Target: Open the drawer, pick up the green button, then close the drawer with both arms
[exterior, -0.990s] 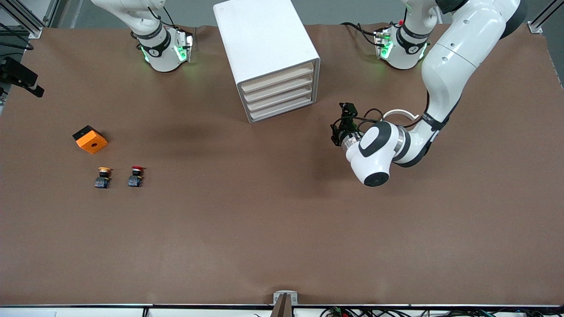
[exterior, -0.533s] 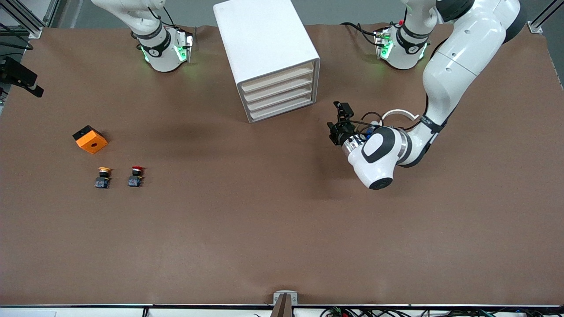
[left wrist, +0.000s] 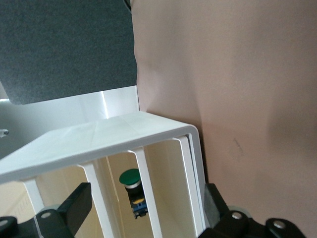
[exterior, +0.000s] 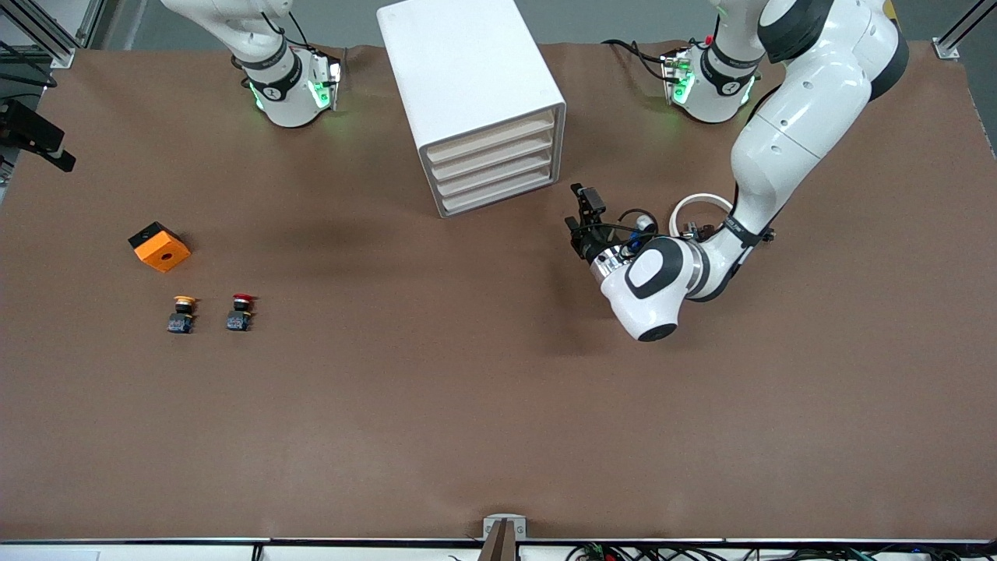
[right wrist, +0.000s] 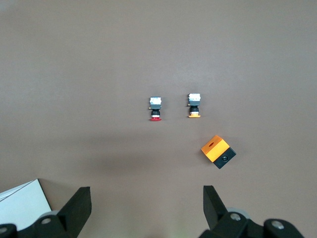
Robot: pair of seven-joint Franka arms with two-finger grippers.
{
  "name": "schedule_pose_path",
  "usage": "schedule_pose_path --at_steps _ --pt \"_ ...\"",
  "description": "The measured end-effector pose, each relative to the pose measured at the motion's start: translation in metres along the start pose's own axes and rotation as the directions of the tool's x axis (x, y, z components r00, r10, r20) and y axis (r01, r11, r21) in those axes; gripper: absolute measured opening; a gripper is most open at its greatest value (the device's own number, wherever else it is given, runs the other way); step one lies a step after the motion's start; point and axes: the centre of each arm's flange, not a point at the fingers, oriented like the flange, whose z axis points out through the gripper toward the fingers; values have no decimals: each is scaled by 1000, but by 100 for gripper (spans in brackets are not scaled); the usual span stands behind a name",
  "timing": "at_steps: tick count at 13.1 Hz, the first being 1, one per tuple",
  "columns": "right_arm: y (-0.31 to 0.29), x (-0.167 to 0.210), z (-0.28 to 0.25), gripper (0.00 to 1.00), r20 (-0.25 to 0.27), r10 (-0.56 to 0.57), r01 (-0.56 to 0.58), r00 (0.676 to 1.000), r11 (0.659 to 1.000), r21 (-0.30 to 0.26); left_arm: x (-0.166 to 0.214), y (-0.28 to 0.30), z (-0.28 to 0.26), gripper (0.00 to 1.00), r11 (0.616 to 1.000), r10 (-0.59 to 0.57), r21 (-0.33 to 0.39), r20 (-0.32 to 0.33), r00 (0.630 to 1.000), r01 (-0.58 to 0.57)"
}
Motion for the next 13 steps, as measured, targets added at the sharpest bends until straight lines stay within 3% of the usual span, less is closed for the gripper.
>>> schedule_pose_path --at_steps 13 --pt "-5 -2 2 100 21 49 -49 999 999 0 -49 -6 66 100 996 -27 81 -111 993 37"
